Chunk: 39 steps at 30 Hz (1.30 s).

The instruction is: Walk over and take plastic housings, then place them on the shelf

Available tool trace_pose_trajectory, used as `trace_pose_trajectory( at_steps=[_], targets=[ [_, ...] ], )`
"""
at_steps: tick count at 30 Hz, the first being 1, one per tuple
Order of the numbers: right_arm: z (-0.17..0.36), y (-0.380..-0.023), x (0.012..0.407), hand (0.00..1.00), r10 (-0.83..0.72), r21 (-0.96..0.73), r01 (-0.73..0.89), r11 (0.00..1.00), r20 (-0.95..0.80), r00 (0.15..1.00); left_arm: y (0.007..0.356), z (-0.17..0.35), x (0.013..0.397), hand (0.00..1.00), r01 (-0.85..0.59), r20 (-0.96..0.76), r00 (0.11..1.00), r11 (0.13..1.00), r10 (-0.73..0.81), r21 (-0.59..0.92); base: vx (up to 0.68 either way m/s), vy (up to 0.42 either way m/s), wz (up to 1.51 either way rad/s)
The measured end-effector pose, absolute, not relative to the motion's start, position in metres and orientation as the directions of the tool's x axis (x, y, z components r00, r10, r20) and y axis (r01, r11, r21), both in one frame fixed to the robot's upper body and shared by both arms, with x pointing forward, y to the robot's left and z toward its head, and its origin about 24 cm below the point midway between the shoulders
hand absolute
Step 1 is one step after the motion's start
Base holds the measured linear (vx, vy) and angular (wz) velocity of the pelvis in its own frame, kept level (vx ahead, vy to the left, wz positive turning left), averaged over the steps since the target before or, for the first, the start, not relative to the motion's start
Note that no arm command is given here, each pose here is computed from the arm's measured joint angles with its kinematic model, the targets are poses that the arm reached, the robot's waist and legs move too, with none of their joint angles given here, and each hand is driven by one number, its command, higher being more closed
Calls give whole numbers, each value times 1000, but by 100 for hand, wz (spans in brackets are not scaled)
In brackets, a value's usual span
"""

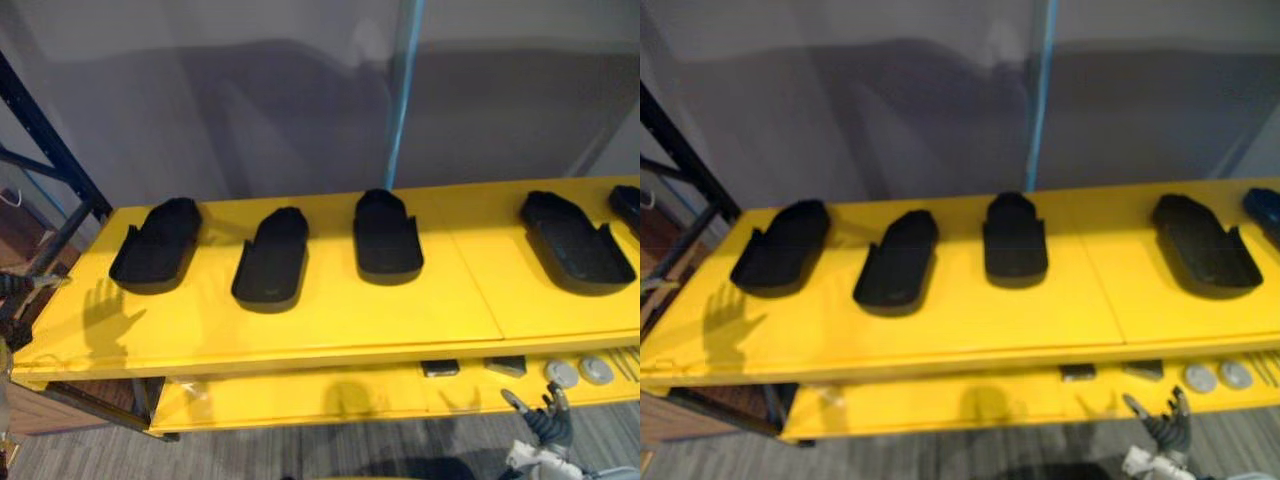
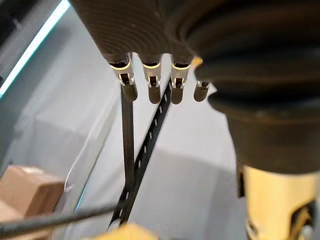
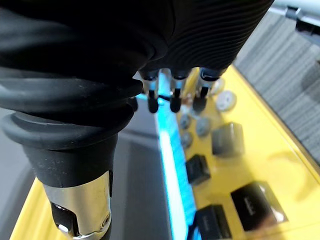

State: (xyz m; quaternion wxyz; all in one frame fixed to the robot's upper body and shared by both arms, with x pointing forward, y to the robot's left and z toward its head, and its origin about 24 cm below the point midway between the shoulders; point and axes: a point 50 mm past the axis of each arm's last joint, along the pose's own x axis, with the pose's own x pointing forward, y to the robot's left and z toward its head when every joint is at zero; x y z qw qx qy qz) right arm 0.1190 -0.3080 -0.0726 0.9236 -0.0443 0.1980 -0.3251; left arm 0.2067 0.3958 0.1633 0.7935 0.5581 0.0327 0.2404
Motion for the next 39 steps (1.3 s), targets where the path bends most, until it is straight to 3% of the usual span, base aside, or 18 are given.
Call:
trace_pose_trajectory(
  at_steps=[3, 7, 10, 20, 39],
  targets=[
    [-73, -308, 120, 0, -609, -207, 574, 792, -339, 717, 394, 152, 213, 0, -182, 62, 924, 289, 378, 940, 49, -5, -1],
    [-72, -311, 118, 0, -611, -220, 571, 791, -341, 715, 395, 143, 217, 0, -56, -70, 933, 337, 352, 940, 32, -8, -6],
    [-73, -316, 116, 0, -614, -237, 568, 788, -348, 708, 393, 143, 224, 0, 33, -141, 939, 328, 313, 944, -6, -7, -2],
    [-73, -318, 114, 0, -602, -242, 552, 798, -356, 714, 393, 133, 231, 0, 177, -288, 919, 370, 269, 912, -26, 2, -3],
    [-71, -324, 113, 0, -593, -260, 533, 805, -355, 723, 396, 108, 233, 0, 325, -450, 857, 414, 252, 850, 14, 2, -5]
  ],
)
